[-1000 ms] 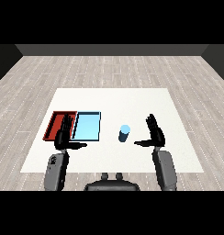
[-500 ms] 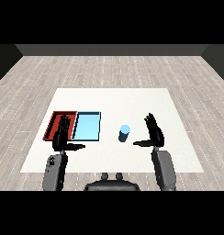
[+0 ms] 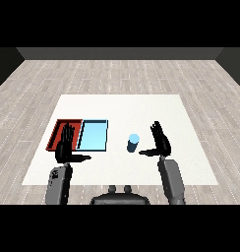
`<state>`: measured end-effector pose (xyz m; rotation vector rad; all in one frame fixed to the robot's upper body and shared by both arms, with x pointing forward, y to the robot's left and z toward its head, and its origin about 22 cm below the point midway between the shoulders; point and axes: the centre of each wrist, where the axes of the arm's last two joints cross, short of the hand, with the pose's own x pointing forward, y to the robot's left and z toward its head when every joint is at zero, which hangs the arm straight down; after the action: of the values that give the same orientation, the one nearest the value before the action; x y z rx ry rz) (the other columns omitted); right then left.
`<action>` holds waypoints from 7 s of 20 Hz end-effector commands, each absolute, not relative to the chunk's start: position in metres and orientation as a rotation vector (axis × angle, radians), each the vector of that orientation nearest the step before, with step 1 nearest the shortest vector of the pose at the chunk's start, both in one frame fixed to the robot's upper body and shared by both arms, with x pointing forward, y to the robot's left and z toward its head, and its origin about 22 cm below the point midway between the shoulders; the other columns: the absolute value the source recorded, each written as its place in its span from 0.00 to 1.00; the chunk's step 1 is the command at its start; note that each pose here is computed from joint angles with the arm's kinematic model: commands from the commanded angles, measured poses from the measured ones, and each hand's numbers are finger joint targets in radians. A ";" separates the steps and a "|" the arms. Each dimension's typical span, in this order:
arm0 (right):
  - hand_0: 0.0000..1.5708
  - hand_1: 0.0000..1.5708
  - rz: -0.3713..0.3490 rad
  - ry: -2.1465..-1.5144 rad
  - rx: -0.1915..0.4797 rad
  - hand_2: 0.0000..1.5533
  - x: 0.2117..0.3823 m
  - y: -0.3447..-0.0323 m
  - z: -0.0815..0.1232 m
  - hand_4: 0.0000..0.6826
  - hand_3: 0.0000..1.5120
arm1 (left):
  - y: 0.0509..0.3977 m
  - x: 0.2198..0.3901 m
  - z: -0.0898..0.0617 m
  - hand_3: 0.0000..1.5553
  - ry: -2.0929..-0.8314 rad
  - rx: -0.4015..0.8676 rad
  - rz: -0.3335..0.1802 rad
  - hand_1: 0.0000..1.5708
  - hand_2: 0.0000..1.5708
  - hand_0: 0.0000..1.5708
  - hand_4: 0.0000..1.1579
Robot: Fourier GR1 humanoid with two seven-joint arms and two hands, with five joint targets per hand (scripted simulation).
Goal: Pick the blue can and put it in the blue box
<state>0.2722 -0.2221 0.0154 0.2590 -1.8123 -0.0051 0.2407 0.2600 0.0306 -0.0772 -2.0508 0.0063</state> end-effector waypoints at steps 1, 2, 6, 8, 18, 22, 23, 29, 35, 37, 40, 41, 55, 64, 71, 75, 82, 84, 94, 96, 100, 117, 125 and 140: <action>0.00 0.00 -0.047 -1.782 0.282 0.00 0.266 -0.232 0.011 0.00 0.00 | 0.280 0.237 0.031 0.00 -2.045 -0.084 0.018 0.00 0.00 0.00 0.00; 0.00 0.00 -0.051 -1.781 0.306 0.00 0.274 -0.209 0.015 0.00 0.00 | 0.262 0.229 0.036 0.00 -2.050 -0.060 0.030 0.00 0.00 0.00 0.00; 0.00 0.00 -0.076 -1.758 0.272 0.00 0.287 -0.199 -0.015 0.00 0.00 | 0.274 0.232 0.033 0.00 -2.062 -0.080 0.010 0.00 0.00 0.00 0.00; 0.00 0.00 -0.107 -1.766 0.292 0.00 0.282 -0.185 -0.016 0.00 0.00 | 0.271 0.243 0.027 0.00 -2.030 -0.086 0.010 0.00 0.00 0.00 0.00; 0.00 0.00 -0.160 -1.698 0.345 0.00 0.288 -0.174 -0.034 0.00 0.00 | 0.257 0.242 0.030 0.00 -2.061 -0.083 0.020 0.00 0.00 0.00 0.00; 0.00 0.00 -0.154 -1.697 0.325 0.00 0.297 -0.181 -0.044 0.00 0.00 | 0.261 0.251 0.029 0.00 -2.062 -0.043 0.023 0.00 0.00 0.00 0.00; 0.00 0.00 -0.147 -1.700 0.332 0.00 0.289 -0.168 -0.054 0.00 0.00 | 0.257 0.245 0.031 0.00 -2.053 -0.072 0.011 0.00 0.00 0.00 0.00; 0.00 0.00 -0.179 -1.651 0.363 0.00 0.283 -0.160 -0.056 0.00 0.00 | 0.269 0.250 0.042 0.00 -2.036 -0.074 0.034 0.00 0.00 0.00 0.00; 0.00 0.00 -0.161 -1.649 0.376 0.00 0.316 -0.152 -0.058 0.00 0.00 | 0.255 0.239 0.031 0.00 -2.043 -0.083 0.041 0.00 0.00 0.00 0.00; 0.00 0.00 -0.187 -1.640 0.365 0.00 0.299 -0.141 -0.050 0.00 0.00 | 0.262 0.251 0.048 0.00 -2.050 -0.084 0.060 0.00 0.00 0.00 0.00; 0.00 0.00 -0.161 -1.609 0.393 0.00 0.316 -0.163 -0.065 0.00 0.00 | 0.274 0.229 0.017 0.00 -2.054 -0.073 0.039 0.00 0.00 0.00 0.00; 0.00 0.00 -0.142 -1.618 0.366 0.00 0.308 -0.151 -0.058 0.00 0.00 | 0.283 0.247 0.023 0.00 -2.044 -0.093 0.034 0.00 0.00 0.00 0.00; 0.98 0.98 -0.188 -1.614 0.067 0.97 0.328 -0.139 -0.053 0.94 0.98 | 0.263 0.245 0.045 0.00 -2.036 -0.066 0.047 0.00 0.00 0.00 0.00; 0.95 0.95 -0.105 -1.592 -0.023 0.96 0.312 -0.137 -0.050 0.90 0.95 | 0.267 0.249 0.037 0.00 -2.027 -0.073 0.029 0.00 0.00 0.00 0.00; 0.91 0.91 -0.030 -1.695 -0.061 0.93 0.338 -0.124 -0.021 0.91 0.93 | 0.242 0.255 0.016 0.00 -2.003 -0.093 -0.063 0.00 0.00 0.00 0.00; 0.91 0.91 0.024 -1.762 -0.083 0.93 0.340 -0.134 0.018 0.91 0.92 | 0.206 0.229 0.024 0.00 -1.965 -0.164 -0.059 0.00 0.00 0.00 0.00; 0.90 0.90 0.094 -1.862 -0.125 0.93 0.330 -0.158 0.054 0.91 0.93 | 0.197 0.258 0.018 0.00 -1.873 -0.198 -0.149 0.00 0.00 0.00 0.00; 0.90 0.90 0.117 -1.845 -0.094 0.93 0.333 -0.141 0.040 0.90 0.93 | 0.195 0.259 0.017 0.00 -1.872 -0.198 -0.148 0.00 0.00 0.00 0.00; 0.92 0.92 0.135 -1.861 -0.095 0.93 0.310 -0.133 0.066 0.89 0.93 | 0.158 0.265 0.015 0.00 -1.790 -0.283 -0.173 0.00 0.00 0.00 0.00; 0.92 0.92 0.191 -1.881 -0.109 0.93 0.316 -0.143 0.074 0.90 0.92 | 0.160 0.271 0.024 0.00 -1.776 -0.339 -0.141 0.00 0.00 0.00 0.00; 0.93 0.93 0.190 -1.886 -0.076 0.94 0.317 -0.149 0.061 0.89 0.93 | 0.147 0.280 0.005 0.00 -1.745 -0.339 -0.167 0.00 0.00 0.00 0.00; 0.94 0.94 0.214 -1.911 -0.034 0.94 0.295 -0.119 0.092 0.88 0.92 | 0.114 0.291 -0.022 0.00 -1.689 -0.339 -0.142 0.00 0.00 0.00 0.00; 0.94 0.94 0.236 -1.910 0.021 0.94 0.306 -0.101 0.080 0.89 0.92 | 0.110 0.284 -0.030 0.00 -1.668 -0.346 -0.131 0.00 0.00 0.00 0.00; 0.93 0.93 0.183 -1.895 0.100 0.94 0.304 -0.066 0.063 0.90 0.92 | 0.102 0.290 -0.022 0.00 -1.708 -0.376 -0.124 0.00 0.00 0.00 0.00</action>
<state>0.3079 -0.0788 0.0724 0.0721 -1.9129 0.2161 0.2905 0.0974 -0.0166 -0.3715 -1.6882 -0.1244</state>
